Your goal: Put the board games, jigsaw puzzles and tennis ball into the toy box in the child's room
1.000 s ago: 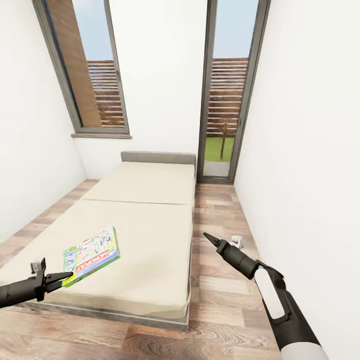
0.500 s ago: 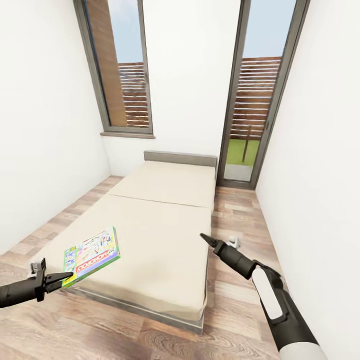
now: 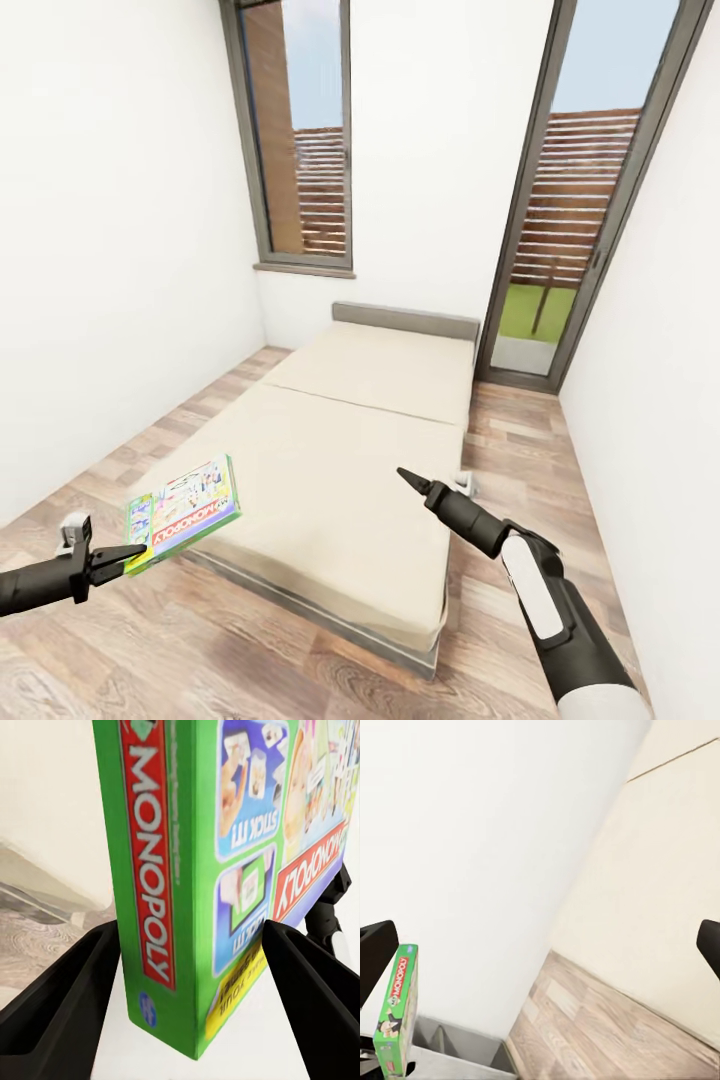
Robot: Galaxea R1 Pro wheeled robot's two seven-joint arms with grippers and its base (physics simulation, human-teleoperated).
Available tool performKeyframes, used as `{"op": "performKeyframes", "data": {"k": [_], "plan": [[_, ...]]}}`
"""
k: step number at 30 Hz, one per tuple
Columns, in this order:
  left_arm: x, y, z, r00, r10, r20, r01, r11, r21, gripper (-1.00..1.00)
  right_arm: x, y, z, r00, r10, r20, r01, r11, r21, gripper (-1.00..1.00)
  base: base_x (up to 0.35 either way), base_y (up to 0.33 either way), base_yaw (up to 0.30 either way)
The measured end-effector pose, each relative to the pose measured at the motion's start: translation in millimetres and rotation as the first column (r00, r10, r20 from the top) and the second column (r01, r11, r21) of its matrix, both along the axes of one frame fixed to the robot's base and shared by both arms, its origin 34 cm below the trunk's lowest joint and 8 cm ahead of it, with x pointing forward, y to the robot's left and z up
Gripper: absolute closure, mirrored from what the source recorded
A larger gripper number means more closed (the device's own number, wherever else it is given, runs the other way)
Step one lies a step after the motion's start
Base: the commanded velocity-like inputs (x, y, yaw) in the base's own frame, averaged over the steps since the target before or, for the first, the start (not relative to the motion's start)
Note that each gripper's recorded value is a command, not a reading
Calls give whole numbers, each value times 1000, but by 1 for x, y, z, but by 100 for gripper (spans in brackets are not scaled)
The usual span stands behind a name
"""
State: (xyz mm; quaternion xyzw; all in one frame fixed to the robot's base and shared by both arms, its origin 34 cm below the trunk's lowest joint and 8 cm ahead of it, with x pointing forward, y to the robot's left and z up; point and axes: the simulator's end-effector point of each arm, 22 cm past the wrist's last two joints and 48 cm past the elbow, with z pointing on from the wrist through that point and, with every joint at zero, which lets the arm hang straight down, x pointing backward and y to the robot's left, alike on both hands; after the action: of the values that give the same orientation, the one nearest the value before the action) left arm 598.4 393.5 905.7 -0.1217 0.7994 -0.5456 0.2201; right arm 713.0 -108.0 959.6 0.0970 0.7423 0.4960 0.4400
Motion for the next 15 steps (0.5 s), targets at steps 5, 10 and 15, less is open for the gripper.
{"op": "performKeyframes", "data": {"k": [5, 10, 15], "plan": [[-1, 0, 6, 1000, 0, 0, 0, 1000, 0, 100, -4, 9, 7, 1000, 23, 3, -23, 1000, -8, -100, 0, 0, 288], [-2, 0, 13, 1000, 0, 0, 0, 1000, 0, 100, -5, 11, 16, 1000, 27, 10, -27, 1000, -10, -100, 0, 0, 288], [-3, -1, 18, 1000, -1, 0, 1, 1000, -1, 100, -6, 12, 23, 999, 29, 15, -29, 1000, -10, -100, 0, 0, 288]]}}
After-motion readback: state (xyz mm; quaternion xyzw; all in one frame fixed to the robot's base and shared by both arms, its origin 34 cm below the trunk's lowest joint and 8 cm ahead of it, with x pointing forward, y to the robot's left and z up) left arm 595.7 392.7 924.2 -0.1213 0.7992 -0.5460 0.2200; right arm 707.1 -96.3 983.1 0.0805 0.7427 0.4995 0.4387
